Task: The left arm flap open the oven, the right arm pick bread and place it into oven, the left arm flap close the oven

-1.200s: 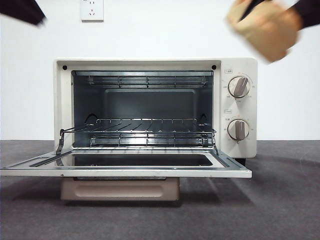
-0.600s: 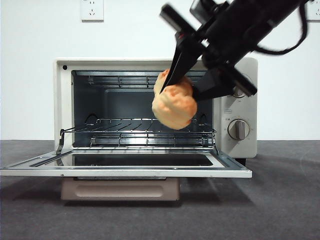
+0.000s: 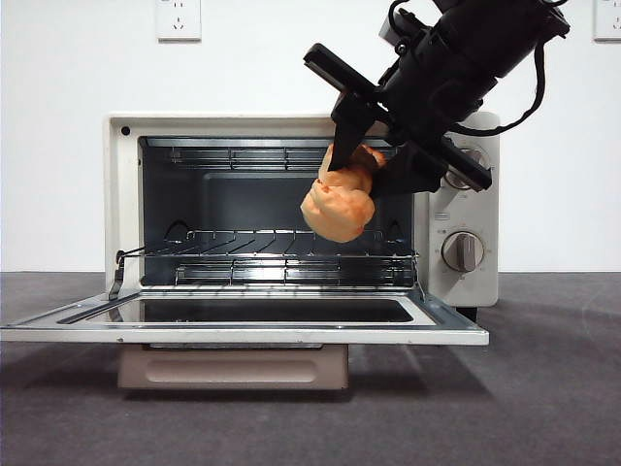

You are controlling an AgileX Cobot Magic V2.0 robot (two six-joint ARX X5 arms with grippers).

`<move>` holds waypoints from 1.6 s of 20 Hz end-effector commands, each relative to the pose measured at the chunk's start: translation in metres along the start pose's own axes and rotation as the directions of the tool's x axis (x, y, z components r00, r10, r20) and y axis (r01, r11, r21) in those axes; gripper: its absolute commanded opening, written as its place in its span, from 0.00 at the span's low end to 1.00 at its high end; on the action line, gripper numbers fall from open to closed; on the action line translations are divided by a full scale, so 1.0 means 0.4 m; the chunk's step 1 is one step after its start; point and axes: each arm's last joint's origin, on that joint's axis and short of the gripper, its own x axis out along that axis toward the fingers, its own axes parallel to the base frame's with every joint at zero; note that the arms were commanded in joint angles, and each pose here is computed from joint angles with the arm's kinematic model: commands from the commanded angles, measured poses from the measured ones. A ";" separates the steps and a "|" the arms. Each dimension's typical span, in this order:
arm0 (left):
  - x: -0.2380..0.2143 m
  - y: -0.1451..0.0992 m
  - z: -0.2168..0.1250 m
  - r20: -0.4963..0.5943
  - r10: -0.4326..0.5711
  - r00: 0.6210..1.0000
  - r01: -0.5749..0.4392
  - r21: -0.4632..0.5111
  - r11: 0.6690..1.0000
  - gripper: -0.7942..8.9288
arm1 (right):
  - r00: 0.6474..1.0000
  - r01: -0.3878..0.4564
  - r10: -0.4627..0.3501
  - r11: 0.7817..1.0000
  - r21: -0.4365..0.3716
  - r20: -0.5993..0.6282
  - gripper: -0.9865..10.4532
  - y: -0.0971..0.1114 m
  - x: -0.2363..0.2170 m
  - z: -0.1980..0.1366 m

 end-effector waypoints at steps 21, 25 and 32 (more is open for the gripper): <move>-0.032 -0.010 0.031 0.057 -0.019 0.998 0.017 0.027 0.999 0.10 | 0.998 0.022 -0.025 0.998 0.056 0.057 0.30 -0.012 0.047 0.008; -0.032 -0.010 0.031 0.055 -0.018 0.998 0.017 0.026 1.000 0.10 | 0.998 0.022 -0.025 0.998 0.055 0.058 0.43 -0.012 0.047 0.008; -0.029 -0.010 0.032 0.052 -0.014 0.999 0.013 0.027 1.000 0.10 | 0.999 -0.005 0.004 0.999 0.032 0.048 0.47 -0.001 0.025 0.016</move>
